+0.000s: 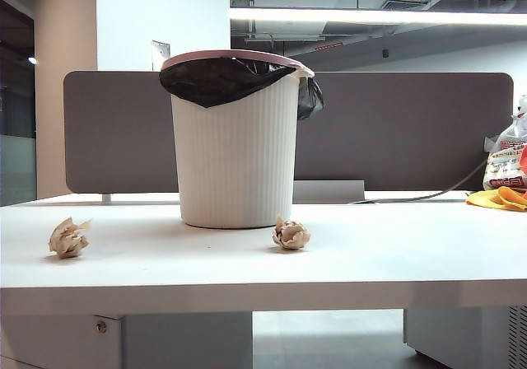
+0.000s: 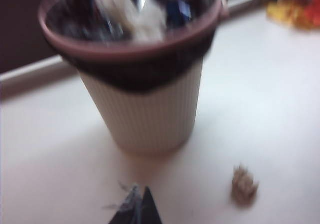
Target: Pick up all the trash on the table and put it in the trash can.
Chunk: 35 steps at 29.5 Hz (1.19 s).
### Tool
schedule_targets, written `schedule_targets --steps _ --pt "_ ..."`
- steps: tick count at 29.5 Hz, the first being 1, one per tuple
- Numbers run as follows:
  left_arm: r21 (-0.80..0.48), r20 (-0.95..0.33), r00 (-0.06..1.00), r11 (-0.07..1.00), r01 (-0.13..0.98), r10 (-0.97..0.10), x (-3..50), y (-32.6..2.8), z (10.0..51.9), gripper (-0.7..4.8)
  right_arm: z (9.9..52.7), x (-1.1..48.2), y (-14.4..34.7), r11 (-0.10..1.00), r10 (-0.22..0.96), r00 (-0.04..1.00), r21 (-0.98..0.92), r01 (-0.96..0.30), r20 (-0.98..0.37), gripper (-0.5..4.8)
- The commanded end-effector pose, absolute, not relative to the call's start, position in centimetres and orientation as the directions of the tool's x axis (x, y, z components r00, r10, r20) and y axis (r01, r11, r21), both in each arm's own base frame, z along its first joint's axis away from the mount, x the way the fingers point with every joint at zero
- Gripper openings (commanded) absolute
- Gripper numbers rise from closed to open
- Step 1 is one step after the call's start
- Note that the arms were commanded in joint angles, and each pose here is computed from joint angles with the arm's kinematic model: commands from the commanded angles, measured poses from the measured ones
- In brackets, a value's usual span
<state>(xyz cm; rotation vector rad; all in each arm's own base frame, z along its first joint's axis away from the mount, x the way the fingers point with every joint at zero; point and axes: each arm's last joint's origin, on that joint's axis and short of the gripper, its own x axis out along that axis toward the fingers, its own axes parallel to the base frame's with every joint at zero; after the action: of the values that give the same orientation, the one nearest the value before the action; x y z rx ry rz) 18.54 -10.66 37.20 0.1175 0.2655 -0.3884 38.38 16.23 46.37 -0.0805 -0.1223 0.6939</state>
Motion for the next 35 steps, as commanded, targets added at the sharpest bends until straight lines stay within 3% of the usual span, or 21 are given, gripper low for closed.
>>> schedule_targets --steps 1,7,14,20,21,22,24,25,26,35 --pt "0.046 -0.208 0.907 0.923 0.382 -0.365 19.0 -10.9 40.4 -0.06 45.7 40.4 17.5 0.756 0.653 0.756 -0.091 -0.648 0.038 -0.07" --pt "0.067 -0.234 0.903 0.920 0.385 -0.361 20.0 -11.5 43.5 -0.06 43.3 43.9 19.3 0.741 0.671 0.742 -0.046 -0.670 -0.004 -0.07" --pt "0.079 -0.265 0.896 0.919 0.387 -0.355 20.4 -11.7 43.3 -0.06 38.6 46.2 20.5 0.738 0.672 0.725 0.047 -0.674 -0.154 -0.07" --pt "0.099 -0.308 0.887 0.916 0.389 -0.344 20.4 -11.6 42.9 -0.06 38.1 46.1 20.7 0.704 0.704 0.687 0.045 -0.709 -0.180 0.00" --pt "0.099 -0.308 0.887 0.916 0.389 -0.343 20.4 -11.6 42.9 -0.06 38.3 46.1 20.7 0.702 0.706 0.687 0.042 -0.711 -0.172 0.27" --pt "0.099 -0.309 0.887 0.916 0.389 -0.343 20.4 -11.6 42.9 -0.06 38.5 46.1 20.7 0.702 0.706 0.688 0.040 -0.711 -0.166 0.96" --pt "0.099 -0.310 0.886 0.915 0.390 -0.344 20.4 -11.6 42.9 -0.06 39.0 46.0 20.6 0.703 0.706 0.691 0.034 -0.711 -0.153 3.32" --pt "0.100 -0.312 0.886 0.915 0.390 -0.343 20.4 -11.6 42.8 -0.06 39.2 45.9 20.6 0.703 0.707 0.692 0.031 -0.711 -0.146 4.24" --pt "0.099 -0.315 0.884 0.914 0.393 -0.346 20.4 -11.6 42.8 -0.06 39.5 45.8 20.7 0.700 0.710 0.690 0.028 -0.714 -0.139 4.79" --pt "0.111 -0.337 0.886 0.921 0.373 -0.318 20.3 -11.5 42.6 -0.06 41.6 44.8 21.4 0.686 0.725 0.684 0.002 -0.728 -0.079 4.79"
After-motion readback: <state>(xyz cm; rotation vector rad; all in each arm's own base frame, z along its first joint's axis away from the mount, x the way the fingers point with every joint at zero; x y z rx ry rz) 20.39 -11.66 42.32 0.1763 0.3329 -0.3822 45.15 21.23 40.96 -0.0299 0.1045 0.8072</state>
